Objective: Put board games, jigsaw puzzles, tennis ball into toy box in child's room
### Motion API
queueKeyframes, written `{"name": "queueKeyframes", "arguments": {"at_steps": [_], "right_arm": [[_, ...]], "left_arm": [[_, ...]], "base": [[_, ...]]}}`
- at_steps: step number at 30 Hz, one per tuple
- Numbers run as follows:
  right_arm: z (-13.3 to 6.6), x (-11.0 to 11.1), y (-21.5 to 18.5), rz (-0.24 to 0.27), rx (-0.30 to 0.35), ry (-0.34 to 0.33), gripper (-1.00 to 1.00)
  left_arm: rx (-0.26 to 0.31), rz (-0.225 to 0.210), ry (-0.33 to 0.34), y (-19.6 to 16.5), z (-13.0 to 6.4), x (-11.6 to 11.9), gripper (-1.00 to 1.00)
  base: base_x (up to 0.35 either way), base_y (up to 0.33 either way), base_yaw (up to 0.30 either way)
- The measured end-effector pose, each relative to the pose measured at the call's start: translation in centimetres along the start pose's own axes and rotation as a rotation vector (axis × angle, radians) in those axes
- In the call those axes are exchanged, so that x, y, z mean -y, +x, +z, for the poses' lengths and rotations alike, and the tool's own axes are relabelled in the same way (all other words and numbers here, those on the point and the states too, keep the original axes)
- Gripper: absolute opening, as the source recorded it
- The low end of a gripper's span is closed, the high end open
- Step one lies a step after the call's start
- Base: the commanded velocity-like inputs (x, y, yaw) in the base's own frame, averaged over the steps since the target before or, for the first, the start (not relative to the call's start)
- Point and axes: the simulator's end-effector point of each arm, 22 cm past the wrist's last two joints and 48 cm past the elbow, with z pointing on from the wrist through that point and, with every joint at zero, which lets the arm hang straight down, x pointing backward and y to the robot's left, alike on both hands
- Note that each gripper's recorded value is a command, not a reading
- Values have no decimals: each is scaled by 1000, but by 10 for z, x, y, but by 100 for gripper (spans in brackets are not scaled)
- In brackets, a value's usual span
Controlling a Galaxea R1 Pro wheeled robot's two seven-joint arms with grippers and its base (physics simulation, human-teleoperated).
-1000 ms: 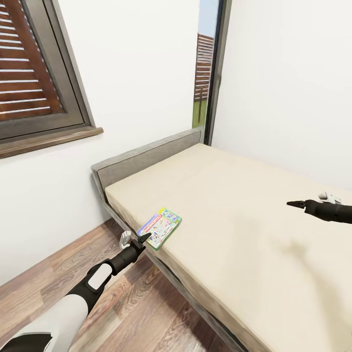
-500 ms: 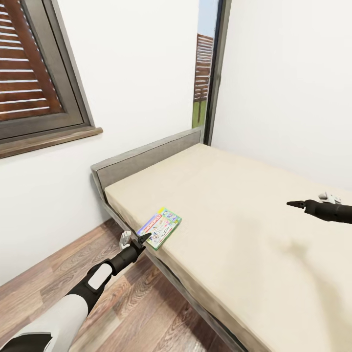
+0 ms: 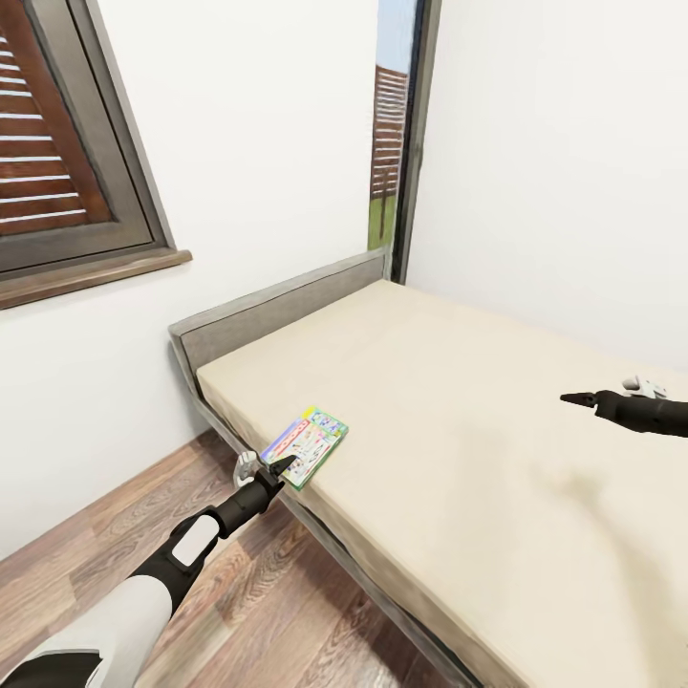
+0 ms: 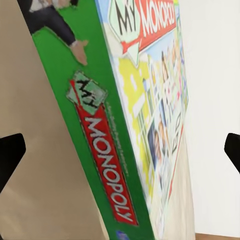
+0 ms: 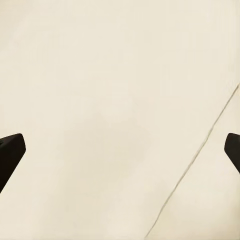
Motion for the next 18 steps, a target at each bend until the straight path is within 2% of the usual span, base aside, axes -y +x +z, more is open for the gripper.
{"name": "queueKeyframes", "arguments": {"at_steps": [18], "right_arm": [[0,0,0,0,-1,-1,100]], "left_arm": [[0,-1,-1,0,0,0,100]], "base": [[0,0,-6]]}}
